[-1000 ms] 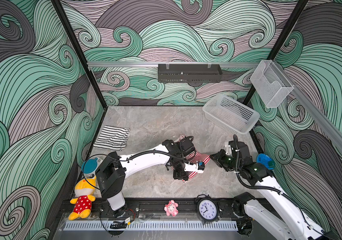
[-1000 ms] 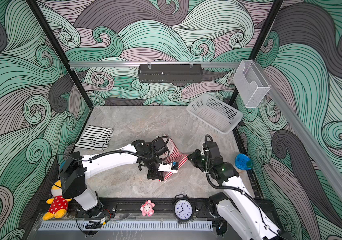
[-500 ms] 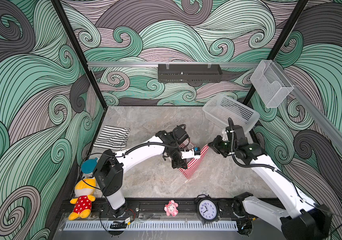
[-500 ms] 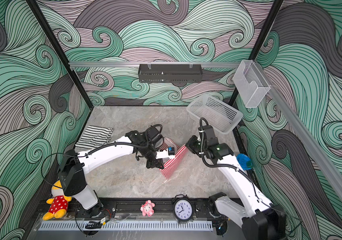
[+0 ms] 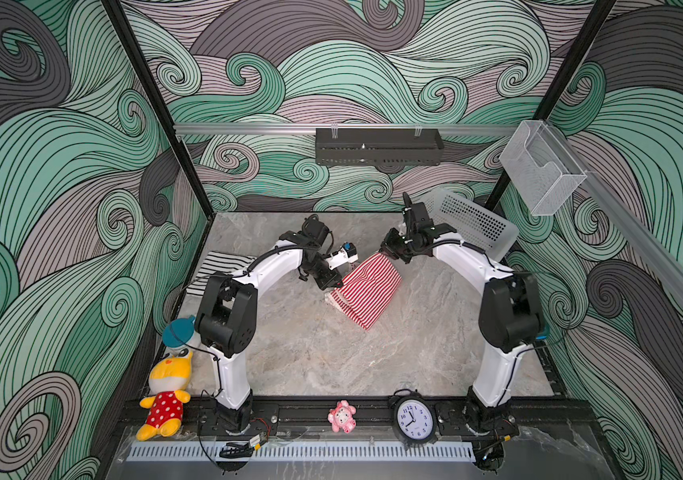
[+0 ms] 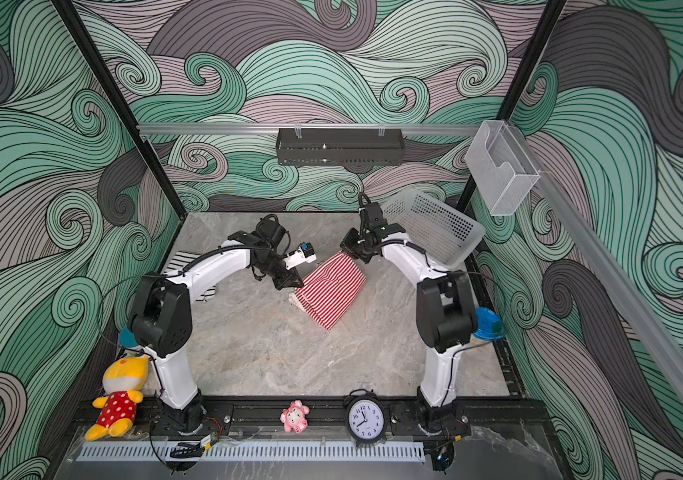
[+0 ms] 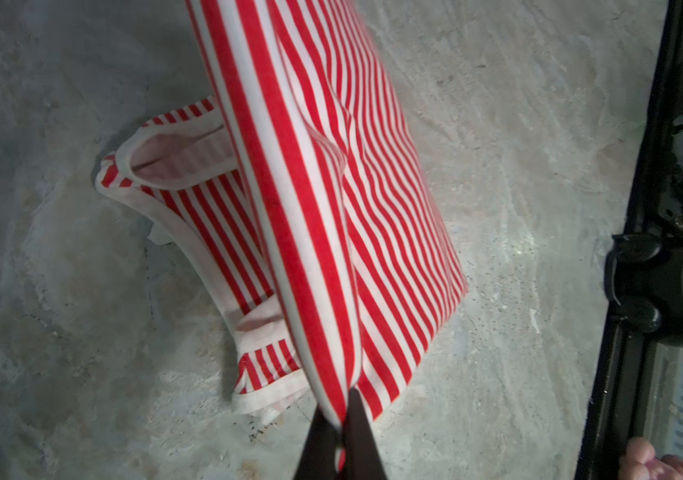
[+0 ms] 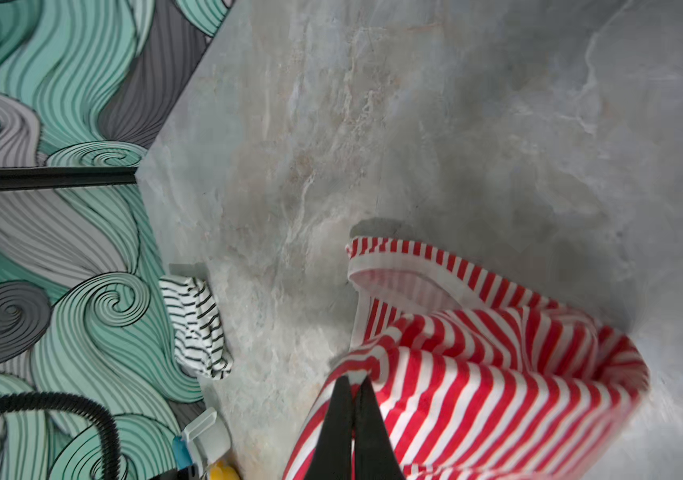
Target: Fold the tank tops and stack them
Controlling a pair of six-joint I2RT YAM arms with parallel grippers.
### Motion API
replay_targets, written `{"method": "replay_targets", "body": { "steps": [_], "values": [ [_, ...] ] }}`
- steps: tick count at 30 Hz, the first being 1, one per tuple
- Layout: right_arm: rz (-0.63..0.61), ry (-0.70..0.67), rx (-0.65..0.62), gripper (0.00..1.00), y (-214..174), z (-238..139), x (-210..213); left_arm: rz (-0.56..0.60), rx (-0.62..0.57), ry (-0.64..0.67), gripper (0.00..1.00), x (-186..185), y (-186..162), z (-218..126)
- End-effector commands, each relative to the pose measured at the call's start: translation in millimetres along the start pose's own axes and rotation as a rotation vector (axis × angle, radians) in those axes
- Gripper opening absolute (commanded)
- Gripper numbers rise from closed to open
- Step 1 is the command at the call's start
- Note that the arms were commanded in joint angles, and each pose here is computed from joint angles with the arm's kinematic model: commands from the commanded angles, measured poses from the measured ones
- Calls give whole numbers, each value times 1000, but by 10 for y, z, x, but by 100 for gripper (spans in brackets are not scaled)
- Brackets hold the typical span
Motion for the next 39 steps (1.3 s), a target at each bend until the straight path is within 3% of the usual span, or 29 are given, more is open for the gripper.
{"method": "replay_targets", "body": {
  "steps": [1,6,10,17,19,23,25,31,35,39],
  "values": [
    [1,-9,66,0,48,326,-79,-36,29,-8,0,197,-108,92],
    [6,1,70,0,123,614,-72,-119,-11,8,0,417,-191,55],
    [-2,-1,70,0,138,677,-31,-122,-42,-20,0,339,-200,-18],
    [-51,4,77,2,150,688,155,-155,8,-70,0,183,-356,-49],
    [-60,22,70,14,163,680,208,-157,11,-69,0,154,-387,-63],
    [-94,41,48,48,162,582,310,-171,43,-32,0,221,-466,8],
    [-115,48,28,53,124,504,350,-184,58,-11,0,275,-484,32],
    [-172,1,-1,50,-131,312,309,-218,90,36,0,320,-553,40],
    [-203,-34,31,42,-319,399,257,-241,120,96,20,327,-677,17],
    [-206,-39,50,35,-394,533,246,-264,187,205,30,386,-855,-10]
  ]
}}
Point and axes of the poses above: each gripper's point midway between its finger pads, its own z axis out along the fingers, its own x axis along the line the jaws close on, y = z × x, the point moved 5 cm from there along -z, back along the fingers, and after that the axes turned 4 degrees about -z, right-handed, at the moved point
